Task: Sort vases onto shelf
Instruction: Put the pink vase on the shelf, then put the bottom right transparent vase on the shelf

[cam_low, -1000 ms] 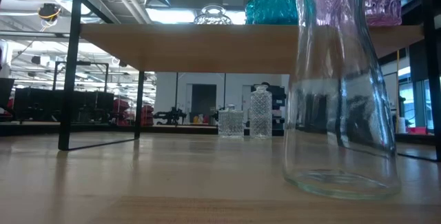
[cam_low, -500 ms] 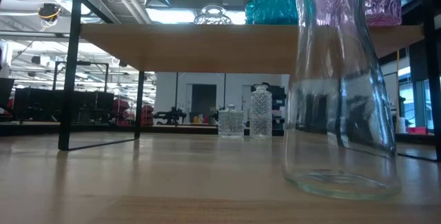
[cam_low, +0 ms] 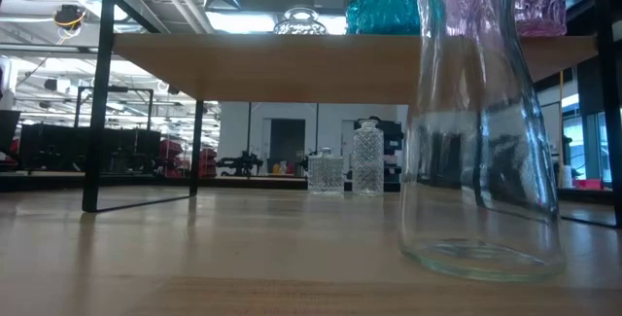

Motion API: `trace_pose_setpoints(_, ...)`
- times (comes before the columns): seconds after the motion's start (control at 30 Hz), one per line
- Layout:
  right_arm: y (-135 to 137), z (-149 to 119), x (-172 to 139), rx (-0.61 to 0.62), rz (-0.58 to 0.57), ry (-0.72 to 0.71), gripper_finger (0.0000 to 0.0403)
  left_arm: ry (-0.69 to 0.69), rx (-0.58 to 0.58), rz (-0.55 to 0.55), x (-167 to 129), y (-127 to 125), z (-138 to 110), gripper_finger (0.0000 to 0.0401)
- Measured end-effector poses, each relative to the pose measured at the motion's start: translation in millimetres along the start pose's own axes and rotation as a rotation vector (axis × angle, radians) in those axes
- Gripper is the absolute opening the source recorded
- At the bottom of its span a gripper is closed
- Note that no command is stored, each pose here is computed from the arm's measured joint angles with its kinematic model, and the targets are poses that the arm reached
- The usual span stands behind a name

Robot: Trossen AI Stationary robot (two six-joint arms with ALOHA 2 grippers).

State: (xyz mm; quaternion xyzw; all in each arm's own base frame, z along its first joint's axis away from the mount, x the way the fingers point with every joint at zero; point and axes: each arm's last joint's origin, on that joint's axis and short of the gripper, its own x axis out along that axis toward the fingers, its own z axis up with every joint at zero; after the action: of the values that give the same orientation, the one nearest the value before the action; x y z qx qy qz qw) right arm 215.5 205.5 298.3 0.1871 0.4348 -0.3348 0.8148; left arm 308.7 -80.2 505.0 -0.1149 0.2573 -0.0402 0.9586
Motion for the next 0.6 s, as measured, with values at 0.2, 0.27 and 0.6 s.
trace_pose_setpoints(0.2,5,11,7,-0.046,0.028,-0.007,0.0001,0.001,0.002,-0.001,0,0,0,0.0156)
trace_pose_setpoints(0.27,5,15,10,-0.047,0.021,-0.008,0.0,0.001,0.003,-0.001,0,0,0,0.0156)
trace_pose_setpoints(0.6,6,19,10,-0.046,0.028,0.052,0.0,0.001,0.003,-0.001,0,0,0,0.0156)
